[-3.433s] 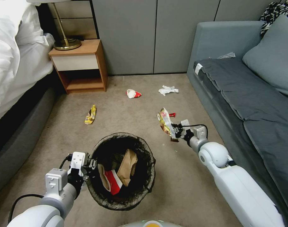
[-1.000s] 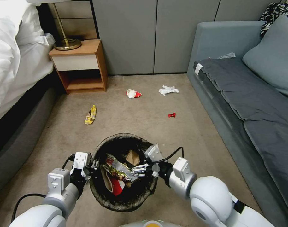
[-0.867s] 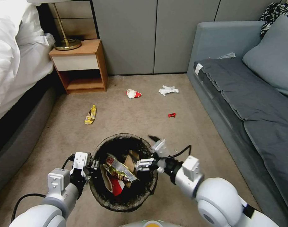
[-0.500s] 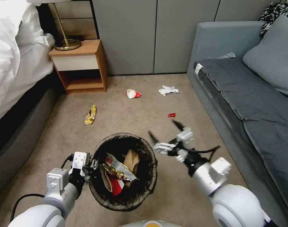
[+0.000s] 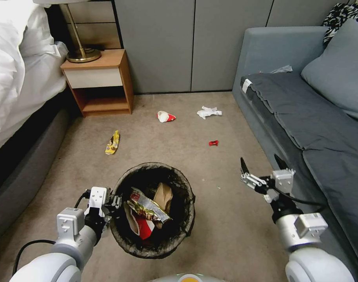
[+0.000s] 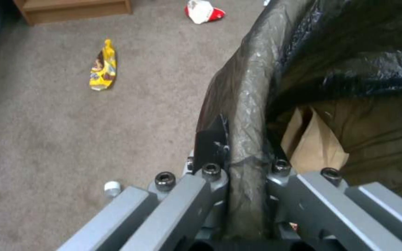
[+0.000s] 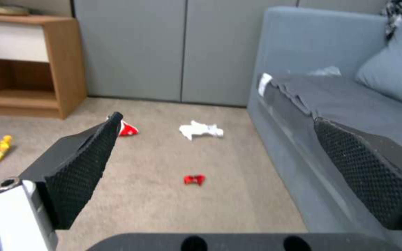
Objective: Pick up the trash bin, then pick up the garbage from the floor and place it into the trash bin.
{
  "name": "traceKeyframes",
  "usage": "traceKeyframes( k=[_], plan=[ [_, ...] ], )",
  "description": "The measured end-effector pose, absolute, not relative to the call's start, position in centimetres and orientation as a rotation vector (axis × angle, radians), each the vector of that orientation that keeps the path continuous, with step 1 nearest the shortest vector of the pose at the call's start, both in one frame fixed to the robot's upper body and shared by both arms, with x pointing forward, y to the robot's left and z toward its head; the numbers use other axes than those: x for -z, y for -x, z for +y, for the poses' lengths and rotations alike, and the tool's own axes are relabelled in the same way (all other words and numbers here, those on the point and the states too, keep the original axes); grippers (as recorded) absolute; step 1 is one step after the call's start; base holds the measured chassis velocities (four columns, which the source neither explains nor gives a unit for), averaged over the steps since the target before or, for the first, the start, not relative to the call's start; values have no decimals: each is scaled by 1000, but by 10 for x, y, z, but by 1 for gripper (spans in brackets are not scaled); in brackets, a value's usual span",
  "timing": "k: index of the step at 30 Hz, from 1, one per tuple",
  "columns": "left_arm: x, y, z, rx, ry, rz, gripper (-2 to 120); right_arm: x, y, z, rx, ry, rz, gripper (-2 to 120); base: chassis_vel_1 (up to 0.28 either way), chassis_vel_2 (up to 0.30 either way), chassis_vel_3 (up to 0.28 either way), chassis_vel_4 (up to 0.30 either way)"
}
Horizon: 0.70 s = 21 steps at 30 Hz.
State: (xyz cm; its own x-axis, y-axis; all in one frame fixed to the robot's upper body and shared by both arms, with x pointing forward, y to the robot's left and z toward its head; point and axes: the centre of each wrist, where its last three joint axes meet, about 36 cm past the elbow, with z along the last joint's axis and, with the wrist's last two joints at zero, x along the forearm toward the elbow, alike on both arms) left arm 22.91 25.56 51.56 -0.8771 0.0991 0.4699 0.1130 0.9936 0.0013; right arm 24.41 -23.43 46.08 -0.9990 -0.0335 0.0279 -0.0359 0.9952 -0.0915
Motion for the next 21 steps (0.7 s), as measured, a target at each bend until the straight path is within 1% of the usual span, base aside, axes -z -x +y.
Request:
traceKeyframes(
  k=[5,21],
  plan=[
    [-516,-229,255,34,141,-2660,1,-454,-238,-235,-160,-8,-3093,100,-75,68,67,-65],
    [-518,-233,254,30,160,-2678,1,-447,-229,-233,-152,-8,-3053,100,-149,156,158,-158]
  ],
)
